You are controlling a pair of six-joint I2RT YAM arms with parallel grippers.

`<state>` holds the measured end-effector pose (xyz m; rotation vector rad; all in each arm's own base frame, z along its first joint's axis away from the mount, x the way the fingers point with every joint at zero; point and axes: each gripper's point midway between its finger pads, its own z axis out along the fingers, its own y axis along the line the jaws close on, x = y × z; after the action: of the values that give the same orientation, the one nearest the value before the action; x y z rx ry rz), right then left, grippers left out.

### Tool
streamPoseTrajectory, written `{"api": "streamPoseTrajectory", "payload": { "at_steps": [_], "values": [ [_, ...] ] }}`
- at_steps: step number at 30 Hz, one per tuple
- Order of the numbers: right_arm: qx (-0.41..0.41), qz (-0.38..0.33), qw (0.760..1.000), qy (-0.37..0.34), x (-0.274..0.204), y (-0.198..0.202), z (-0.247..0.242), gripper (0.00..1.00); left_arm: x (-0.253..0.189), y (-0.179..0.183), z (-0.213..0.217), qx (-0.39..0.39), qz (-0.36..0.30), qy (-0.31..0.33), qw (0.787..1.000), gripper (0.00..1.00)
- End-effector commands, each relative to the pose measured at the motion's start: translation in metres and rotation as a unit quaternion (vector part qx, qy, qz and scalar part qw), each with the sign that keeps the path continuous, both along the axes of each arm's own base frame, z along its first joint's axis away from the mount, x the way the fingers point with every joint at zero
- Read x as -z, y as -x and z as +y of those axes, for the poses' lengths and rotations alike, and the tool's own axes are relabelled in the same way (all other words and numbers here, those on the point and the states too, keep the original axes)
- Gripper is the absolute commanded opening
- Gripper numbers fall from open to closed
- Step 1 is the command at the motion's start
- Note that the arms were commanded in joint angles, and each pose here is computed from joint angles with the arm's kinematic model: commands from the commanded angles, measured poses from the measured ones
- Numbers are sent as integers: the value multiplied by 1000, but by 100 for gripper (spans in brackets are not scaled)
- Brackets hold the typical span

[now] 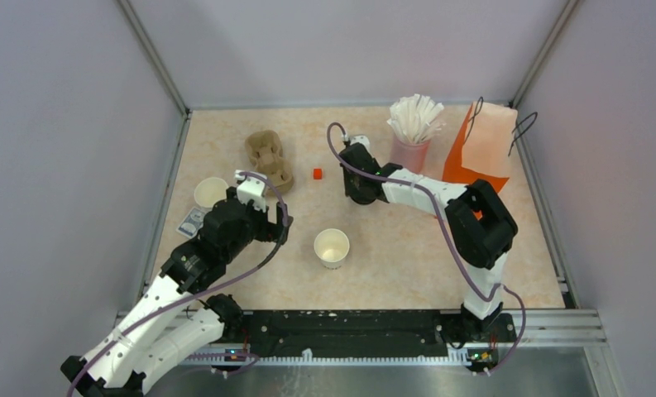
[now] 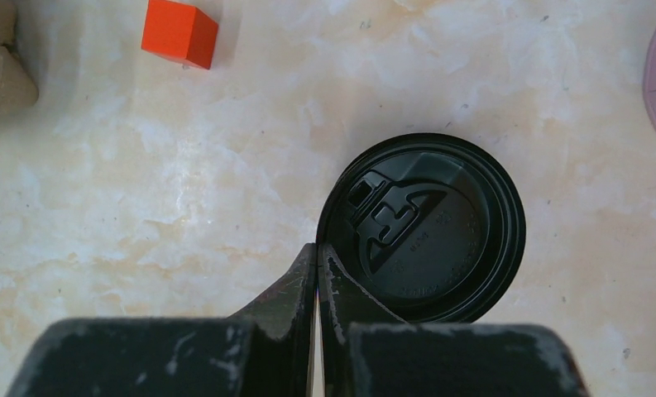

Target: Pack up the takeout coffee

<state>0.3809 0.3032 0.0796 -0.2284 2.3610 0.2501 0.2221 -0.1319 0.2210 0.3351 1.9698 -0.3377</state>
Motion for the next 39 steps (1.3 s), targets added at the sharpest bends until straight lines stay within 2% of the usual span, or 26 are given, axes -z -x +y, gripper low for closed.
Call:
{"api": "streamPoseTrajectory", "payload": {
  "at_steps": [1, 4, 7, 9, 19, 24, 29, 35, 39],
  "values": [
    [-8, -17, 999, -50, -23, -3, 8, 0, -6, -3, 0, -1, -14, 4, 1000, 99],
    [-6, -19, 999, -50, -25, -4, 7, 0, -7, -3, -1, 0, -15, 5, 1000, 99],
    [-2, -20, 999, -44, -25, -5, 5, 6, -6, -3, -1, 1, -14, 5, 1000, 99],
    [-4, -18, 999, -43, -23, -5, 5, 0, -6, -3, -1, 2, -15, 6, 1000, 99],
    [-7, -26, 998, -53, -31, -5, 3, 0, -6, -3, -1, 2, -14, 5, 1000, 99],
    [-21, -41, 996, -72, -57, 2, 1, 0, -5, -3, -5, 9, -10, 9, 1000, 99],
    [-51, -56, 990, -119, -96, 21, 3, 0, -9, -1, -23, 50, -2, 24, 998, 97],
    [-82, -79, 978, -176, -135, 46, 0, 0, -25, 2, -62, 108, 26, 99, 989, 93],
    [-110, -102, 960, -237, -167, 67, 1, 0, -33, 5, -93, 153, 65, 153, 974, 91]
  ]
}}
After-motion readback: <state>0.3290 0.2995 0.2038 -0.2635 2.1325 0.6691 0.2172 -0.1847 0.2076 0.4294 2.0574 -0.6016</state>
